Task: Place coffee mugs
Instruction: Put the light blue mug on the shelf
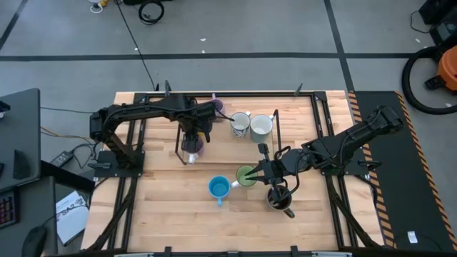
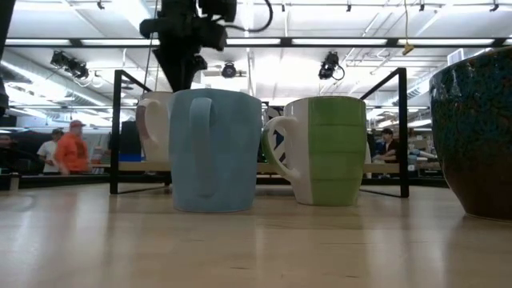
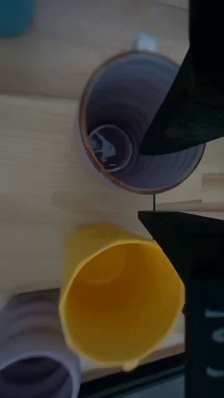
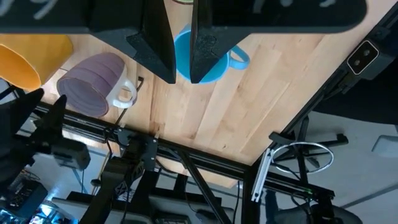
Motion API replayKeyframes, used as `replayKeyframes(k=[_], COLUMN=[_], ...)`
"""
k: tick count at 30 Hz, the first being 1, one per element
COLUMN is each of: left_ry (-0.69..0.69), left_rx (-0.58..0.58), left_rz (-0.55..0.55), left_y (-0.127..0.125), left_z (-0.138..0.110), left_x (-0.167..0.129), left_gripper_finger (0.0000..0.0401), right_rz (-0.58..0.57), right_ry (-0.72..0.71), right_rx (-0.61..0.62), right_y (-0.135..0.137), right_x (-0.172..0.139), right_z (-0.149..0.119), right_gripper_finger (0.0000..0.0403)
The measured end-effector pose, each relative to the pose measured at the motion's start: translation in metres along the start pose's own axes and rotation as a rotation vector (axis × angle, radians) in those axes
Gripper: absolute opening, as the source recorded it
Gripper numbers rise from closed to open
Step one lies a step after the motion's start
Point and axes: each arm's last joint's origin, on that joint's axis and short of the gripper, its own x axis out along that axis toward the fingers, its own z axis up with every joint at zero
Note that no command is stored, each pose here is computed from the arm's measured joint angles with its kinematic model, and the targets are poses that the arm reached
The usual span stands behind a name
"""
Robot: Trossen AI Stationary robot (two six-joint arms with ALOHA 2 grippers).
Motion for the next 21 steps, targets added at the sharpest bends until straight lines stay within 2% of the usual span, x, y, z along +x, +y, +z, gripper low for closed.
replayKeyframes(k=[5, 7, 13, 21], left_ry=[-0.078, -0.126, -0.245, -0.306], left_rx=[-0.037, -0.02, 0.072, 0.125], left_rz=[-0.003, -0.003, 0.004, -0.014], left_y=[-0.003, -0.011, -0.05, -0.107], left_z=[0.004, 0.01, 0.024, 0.031], left_x=[-0.023, -0.035, -0.062, -0.067], left_gripper_finger=[0.0163, 0.0163, 0.0163, 0.0163], right_rz=[-0.001, 0.0, -0.038, -0.057], right_ry=[-0.002, 0.0, 0.021, 0.042], right_rx=[-0.004, -0.004, -0.003, 0.028], right_y=[0.0, 0.0, -0.001, -0.002], right_x=[0.0, 0.0, 0.0, -0.001], right_z=[0.0, 0.0, -0.002, -0.004], right_gripper_finger=[0.0052, 0.0052, 0.0052, 0.0052])
